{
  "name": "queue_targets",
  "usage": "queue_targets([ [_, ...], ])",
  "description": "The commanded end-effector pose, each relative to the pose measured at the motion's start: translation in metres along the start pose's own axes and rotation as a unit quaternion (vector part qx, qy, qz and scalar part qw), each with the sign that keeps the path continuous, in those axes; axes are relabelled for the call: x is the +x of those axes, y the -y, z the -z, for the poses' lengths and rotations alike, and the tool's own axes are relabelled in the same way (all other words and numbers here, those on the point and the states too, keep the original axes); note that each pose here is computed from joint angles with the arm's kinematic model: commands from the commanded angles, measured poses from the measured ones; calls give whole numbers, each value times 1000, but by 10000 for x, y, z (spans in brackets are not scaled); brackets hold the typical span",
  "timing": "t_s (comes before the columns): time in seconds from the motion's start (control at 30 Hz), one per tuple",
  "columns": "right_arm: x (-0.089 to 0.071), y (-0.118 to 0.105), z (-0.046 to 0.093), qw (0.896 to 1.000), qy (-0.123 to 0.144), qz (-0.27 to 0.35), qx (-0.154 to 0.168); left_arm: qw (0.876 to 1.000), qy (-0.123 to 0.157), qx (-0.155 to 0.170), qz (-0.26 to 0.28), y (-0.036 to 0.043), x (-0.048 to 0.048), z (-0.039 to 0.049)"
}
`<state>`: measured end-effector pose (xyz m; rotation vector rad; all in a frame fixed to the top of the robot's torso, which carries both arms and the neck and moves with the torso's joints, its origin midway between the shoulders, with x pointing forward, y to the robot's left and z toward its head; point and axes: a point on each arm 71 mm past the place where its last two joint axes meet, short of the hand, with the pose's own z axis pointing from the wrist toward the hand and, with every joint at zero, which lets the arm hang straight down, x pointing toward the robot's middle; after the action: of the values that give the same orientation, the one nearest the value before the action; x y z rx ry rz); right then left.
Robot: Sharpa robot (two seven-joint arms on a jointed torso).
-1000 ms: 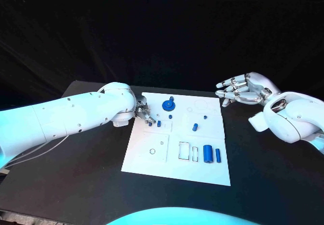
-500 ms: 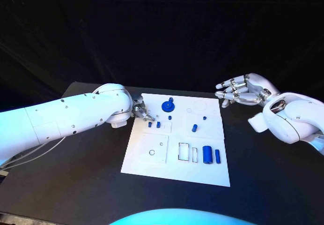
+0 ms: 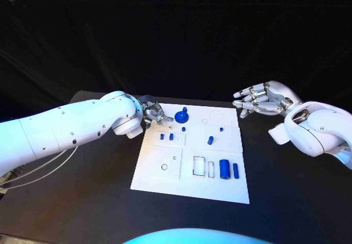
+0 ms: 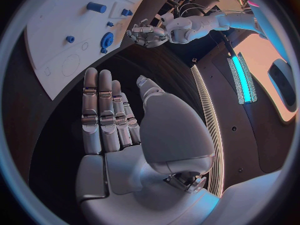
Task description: Assemble the parts on the task board
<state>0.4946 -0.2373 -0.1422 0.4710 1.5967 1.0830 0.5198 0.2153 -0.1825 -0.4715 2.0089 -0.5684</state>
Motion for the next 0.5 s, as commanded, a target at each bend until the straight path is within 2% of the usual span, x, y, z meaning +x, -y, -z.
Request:
queue_targets([
  [0.03, 3, -4, -1, 1000, -2, 0, -4, 992, 41, 119, -7, 215, 6, -6],
  [0.13, 6, -4, -2, 1000, -3, 0, -4, 982, 60, 171, -55, 318, 65, -14],
  [0.17, 8, -4, -2, 1000, -3, 0, -4, 976, 65, 193, -81, 362, 110, -19],
  [0.23, 11, -4, -1, 1000, -3, 0, -4, 967, 68, 215, -118, 414, 176, -32],
  [0.37, 18, -6, 0, 1000, -4, 0, -5, 952, 69, 236, -183, 476, 284, -85],
  [0.5, 26, -10, 2, 1000, -5, 0, -5, 941, 65, 239, -229, 482, 376, -135],
])
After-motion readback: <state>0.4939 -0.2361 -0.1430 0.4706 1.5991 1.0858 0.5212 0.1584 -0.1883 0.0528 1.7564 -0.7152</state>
